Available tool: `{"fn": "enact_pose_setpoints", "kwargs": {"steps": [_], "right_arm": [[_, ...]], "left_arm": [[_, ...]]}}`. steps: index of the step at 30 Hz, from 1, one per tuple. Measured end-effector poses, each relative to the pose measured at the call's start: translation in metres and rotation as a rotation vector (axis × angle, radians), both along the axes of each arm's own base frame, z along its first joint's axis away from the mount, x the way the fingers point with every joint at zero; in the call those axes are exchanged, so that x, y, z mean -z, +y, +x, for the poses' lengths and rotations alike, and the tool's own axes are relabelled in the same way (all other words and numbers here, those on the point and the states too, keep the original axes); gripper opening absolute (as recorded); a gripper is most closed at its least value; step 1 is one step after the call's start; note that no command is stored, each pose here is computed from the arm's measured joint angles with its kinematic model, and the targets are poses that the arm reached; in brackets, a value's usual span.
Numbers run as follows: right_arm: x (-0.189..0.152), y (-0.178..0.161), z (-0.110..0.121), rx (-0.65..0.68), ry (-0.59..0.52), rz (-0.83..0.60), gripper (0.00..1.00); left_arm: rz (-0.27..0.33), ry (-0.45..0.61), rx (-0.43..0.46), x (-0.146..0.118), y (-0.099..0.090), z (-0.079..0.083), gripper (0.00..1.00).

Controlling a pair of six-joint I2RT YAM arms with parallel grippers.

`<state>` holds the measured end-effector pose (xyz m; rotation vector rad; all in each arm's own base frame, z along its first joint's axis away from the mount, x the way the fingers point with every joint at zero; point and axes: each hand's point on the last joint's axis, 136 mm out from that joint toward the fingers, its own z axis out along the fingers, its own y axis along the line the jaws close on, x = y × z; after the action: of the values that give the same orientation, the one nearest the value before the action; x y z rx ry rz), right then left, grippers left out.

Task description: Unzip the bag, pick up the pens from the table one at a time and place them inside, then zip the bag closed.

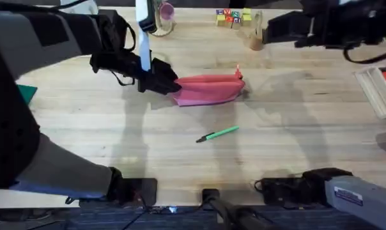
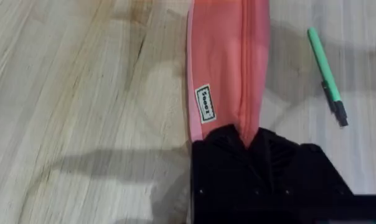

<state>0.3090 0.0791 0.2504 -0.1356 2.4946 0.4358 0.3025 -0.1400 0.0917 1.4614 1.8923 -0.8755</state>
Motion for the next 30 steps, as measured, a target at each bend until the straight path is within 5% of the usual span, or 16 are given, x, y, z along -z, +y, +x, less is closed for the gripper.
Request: {"fn": "enact_pose_setpoints", "kwargs": {"steps": [9,30], "right_arm": [[0.027,0.008,0.005,0.009,0.128,0.036,0.995],[0.027,0.011,0.005,0.013,0.138,0.059,0.996]], "left_arm": [[0.0,0.0,0.0,0.0,0.0,0.0,0.044],[0.0,0.0,0.0,0.0,0.0,0.0,0.044]]}}
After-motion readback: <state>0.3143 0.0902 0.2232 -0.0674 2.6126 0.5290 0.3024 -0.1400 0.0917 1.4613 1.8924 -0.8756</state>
